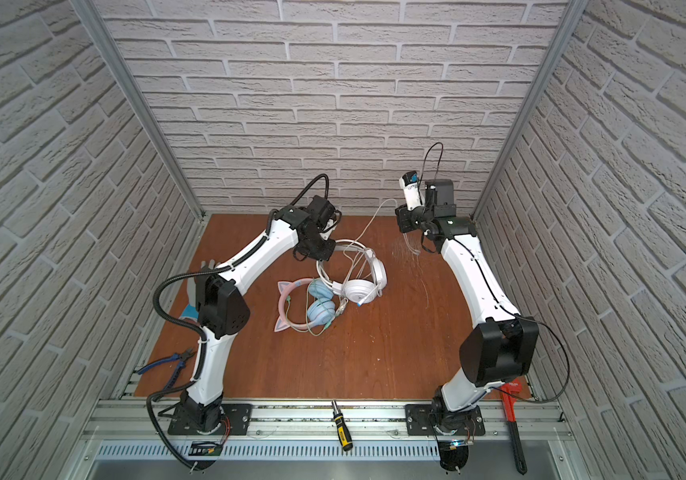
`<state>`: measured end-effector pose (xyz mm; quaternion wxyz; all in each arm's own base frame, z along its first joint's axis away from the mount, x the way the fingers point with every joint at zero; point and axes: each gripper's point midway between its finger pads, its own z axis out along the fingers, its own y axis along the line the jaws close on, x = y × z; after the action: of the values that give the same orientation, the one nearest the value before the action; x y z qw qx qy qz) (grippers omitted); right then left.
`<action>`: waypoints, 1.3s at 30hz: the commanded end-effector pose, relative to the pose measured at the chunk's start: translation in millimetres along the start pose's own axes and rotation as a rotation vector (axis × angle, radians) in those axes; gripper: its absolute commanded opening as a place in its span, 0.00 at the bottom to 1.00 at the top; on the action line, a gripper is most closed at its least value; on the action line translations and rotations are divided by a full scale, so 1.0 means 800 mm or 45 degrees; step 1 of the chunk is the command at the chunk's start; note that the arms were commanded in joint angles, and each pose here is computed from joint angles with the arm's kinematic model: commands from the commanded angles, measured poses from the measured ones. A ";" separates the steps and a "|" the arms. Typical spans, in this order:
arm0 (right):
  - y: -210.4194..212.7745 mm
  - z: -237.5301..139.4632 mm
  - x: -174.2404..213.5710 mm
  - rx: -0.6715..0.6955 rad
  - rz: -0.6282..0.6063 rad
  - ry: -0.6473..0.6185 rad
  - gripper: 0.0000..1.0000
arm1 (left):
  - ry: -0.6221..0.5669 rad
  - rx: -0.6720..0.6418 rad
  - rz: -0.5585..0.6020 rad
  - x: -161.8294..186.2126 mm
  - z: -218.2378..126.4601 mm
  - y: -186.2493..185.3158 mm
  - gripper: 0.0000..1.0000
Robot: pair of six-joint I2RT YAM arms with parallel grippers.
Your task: Wrap the headphones
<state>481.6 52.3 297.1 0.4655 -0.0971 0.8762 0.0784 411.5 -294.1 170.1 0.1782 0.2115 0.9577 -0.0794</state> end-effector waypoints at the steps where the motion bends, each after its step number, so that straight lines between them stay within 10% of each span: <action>1: -0.039 0.016 0.013 0.129 0.090 0.031 0.05 | -0.103 0.077 0.034 -0.010 -0.046 -0.013 0.00; 13: -0.057 0.066 0.131 0.117 0.204 0.457 0.06 | -0.150 0.201 0.023 -0.003 -0.070 -0.023 0.00; 39: 0.075 0.063 0.343 -0.252 0.457 1.045 0.11 | -0.292 0.304 -0.655 -0.026 -0.021 0.034 0.00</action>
<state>355.8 88.6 33.3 0.0264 -0.0234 0.9821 0.1848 410.7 -261.3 155.8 0.1768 -0.0006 0.9619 -0.2085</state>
